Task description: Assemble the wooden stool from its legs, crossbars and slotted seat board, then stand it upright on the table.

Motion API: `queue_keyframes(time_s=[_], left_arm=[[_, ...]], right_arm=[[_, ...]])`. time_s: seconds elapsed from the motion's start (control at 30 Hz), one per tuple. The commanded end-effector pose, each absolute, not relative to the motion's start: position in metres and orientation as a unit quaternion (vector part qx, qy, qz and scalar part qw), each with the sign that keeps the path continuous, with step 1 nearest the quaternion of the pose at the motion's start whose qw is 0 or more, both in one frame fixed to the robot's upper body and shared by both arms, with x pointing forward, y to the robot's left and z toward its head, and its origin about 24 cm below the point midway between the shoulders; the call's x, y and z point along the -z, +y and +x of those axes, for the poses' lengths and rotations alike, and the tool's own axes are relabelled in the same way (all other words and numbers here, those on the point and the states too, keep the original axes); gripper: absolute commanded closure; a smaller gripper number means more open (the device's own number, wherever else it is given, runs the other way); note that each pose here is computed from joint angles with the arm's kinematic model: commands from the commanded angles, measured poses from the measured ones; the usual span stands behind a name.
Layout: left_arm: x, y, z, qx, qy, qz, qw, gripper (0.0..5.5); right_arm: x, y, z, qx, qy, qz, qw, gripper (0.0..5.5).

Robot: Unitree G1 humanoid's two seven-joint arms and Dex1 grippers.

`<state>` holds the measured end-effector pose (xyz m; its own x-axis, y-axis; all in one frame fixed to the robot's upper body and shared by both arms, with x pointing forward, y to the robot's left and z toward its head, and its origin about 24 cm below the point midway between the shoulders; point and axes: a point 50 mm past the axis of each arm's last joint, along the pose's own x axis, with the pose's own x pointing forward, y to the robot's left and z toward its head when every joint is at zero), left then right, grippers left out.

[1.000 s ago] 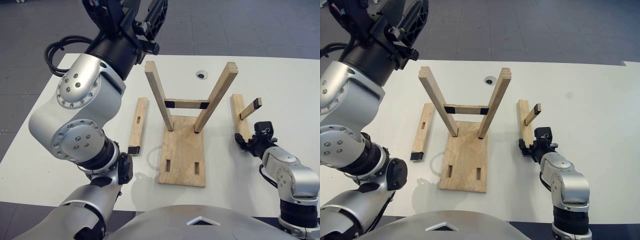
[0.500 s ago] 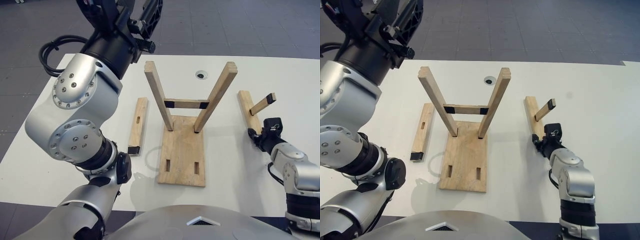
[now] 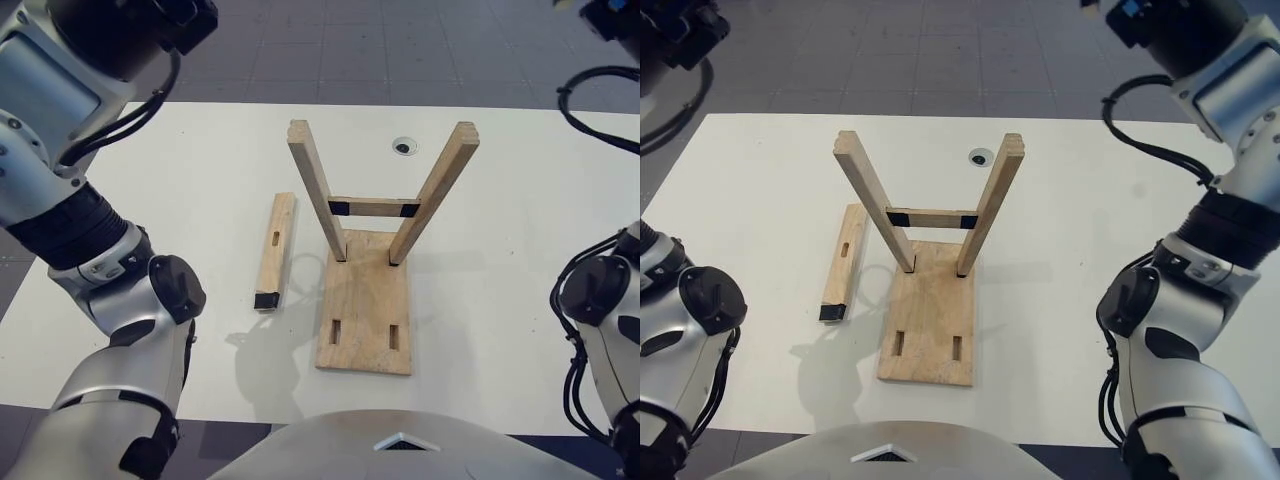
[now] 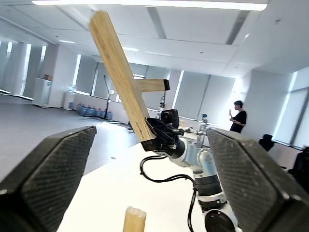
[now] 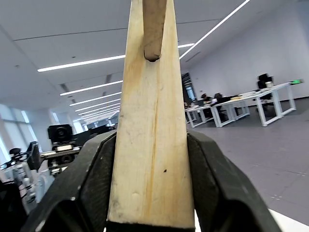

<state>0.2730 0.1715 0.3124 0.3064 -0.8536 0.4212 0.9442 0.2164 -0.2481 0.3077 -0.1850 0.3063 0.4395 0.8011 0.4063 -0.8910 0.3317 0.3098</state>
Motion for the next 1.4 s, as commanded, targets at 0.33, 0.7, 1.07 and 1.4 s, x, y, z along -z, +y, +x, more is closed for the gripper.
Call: queue_keyframes(time_s=[0.33, 0.7, 1.07, 1.4], left_arm=[[-0.304, 0.17, 0.295, 0.595, -0.032, -0.279, 0.753, 0.29], [-0.303, 0.159, 0.269, 0.693, 0.007, -0.265, 0.67, 0.29], [-0.292, 0.159, 0.272, 0.672, 0.009, -0.279, 0.686, 0.29], [-0.303, 0.155, 0.269, 0.701, -0.002, -0.269, 0.661, 0.29]], right_arm=[[-0.31, -0.137, 0.283, -0.692, -0.033, 0.196, 0.695, 3.46], [-0.31, -0.118, 0.276, -0.711, -0.027, 0.169, 0.682, 3.46], [-0.306, -0.105, 0.268, -0.725, -0.018, 0.164, 0.668, 3.46], [-0.292, -0.092, 0.263, -0.73, 0.0, 0.173, 0.661, 3.46]])
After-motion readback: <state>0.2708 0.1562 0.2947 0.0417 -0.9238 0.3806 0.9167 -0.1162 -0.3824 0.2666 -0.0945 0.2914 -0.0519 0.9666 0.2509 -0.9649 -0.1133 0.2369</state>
